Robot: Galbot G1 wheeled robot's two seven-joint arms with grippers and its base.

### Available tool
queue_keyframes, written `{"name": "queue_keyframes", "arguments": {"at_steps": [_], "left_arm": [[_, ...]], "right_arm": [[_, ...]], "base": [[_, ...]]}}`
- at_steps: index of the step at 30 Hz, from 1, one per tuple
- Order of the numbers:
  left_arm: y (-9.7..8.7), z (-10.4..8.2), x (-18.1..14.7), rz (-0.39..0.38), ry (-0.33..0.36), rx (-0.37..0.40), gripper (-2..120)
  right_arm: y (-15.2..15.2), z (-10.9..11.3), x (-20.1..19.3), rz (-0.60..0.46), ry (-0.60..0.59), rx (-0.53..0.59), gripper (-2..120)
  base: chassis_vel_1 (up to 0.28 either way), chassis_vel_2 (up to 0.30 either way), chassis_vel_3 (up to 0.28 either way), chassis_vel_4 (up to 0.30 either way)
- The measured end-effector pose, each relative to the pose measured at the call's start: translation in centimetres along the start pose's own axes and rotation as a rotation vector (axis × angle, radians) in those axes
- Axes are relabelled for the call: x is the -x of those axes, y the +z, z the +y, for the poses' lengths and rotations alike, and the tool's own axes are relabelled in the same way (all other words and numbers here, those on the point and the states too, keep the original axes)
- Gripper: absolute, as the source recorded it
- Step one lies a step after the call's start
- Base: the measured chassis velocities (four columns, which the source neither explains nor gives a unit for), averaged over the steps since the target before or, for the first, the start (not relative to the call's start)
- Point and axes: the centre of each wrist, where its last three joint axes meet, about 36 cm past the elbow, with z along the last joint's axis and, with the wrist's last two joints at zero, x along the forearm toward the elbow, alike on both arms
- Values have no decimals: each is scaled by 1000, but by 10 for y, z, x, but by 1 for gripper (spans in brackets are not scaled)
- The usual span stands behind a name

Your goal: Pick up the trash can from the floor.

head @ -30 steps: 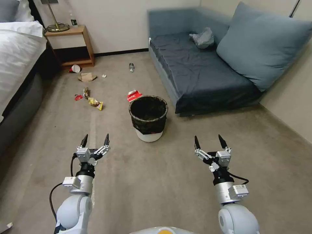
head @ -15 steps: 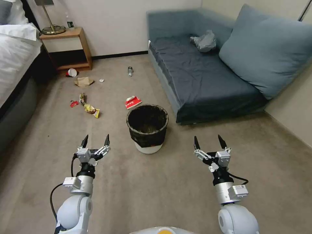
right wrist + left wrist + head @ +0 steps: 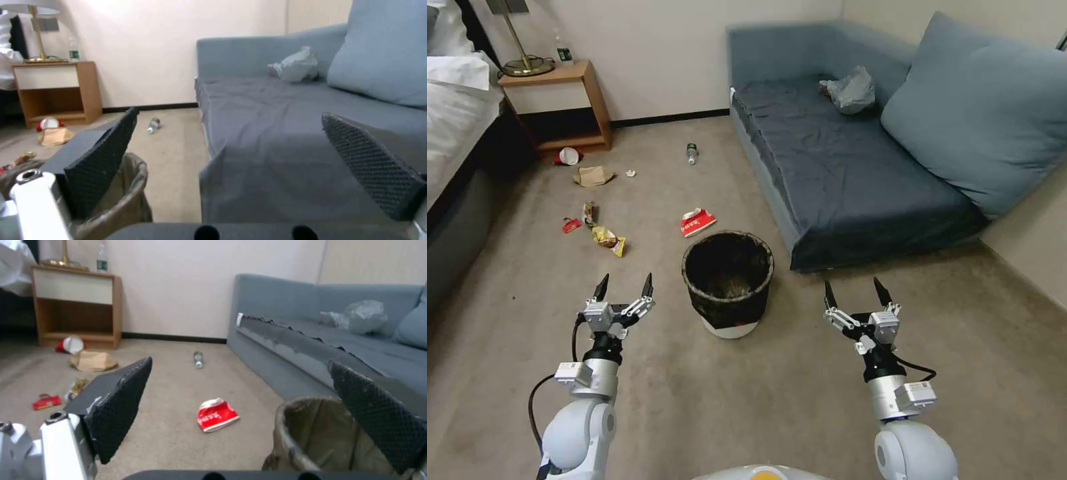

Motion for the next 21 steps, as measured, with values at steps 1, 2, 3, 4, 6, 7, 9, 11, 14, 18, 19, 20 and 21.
{"name": "queue_keyframes", "arguments": {"at_steps": [1, 2, 3, 4, 6, 7, 9, 11, 14, 18, 19, 20, 21], "left_arm": [[-3, -1, 2, 7, -9, -21, 97], [-8, -2, 6, 15, -12, -51, 97], [-8, -2, 6, 15, -12, -51, 97], [-13, -4, 11, 21, -10, -81, 97], [-27, -14, 25, 44, -2, -166, 99], [-27, -14, 25, 44, -2, -166, 99], [-36, -22, 33, 80, 3, -227, 99], [-43, -28, 39, 128, 18, -283, 99], [-47, -31, 42, 182, -10, -310, 100], [-50, -35, 47, 286, -72, -330, 100], [-49, -36, 50, 325, -81, -335, 100], [-49, -36, 50, 325, -81, -335, 100], [-46, -37, 55, 358, -81, -355, 100]], "right_arm": [[0, 0, 0, -2, -2, -5, 100], [0, 0, 0, -2, -5, -8, 100], [0, 0, 0, -2, -5, -8, 100], [0, 0, 0, -1, -9, -11, 100], [0, 1, -1, 0, -21, -17, 100], [0, 1, -1, 0, -21, -17, 100], [0, 1, -1, 0, -30, -22, 100], [-1, 3, 3, -6, -46, -24, 100], [-1, 6, 11, -11, -71, -24, 100], [-1, 4, 13, -10, -85, -24, 100], [-1, 2, 12, -10, -85, -26, 100], [-1, 2, 12, -10, -85, -26, 100], [-1, 0, 10, -10, -85, -27, 100]], "base": [[-77, 87, 67, -61], [-45, 61, 67, -20], [-45, 61, 67, -20], [0, 0, 0, 0], [0, 0, 0, 0], [0, 0, 0, 0], [0, 0, 0, 0], [0, 0, 0, 0], [0, 0, 0, 0], [0, 0, 0, 0], [0, 0, 0, 0], [0, 0, 0, 0], [0, 0, 0, 0]]}}
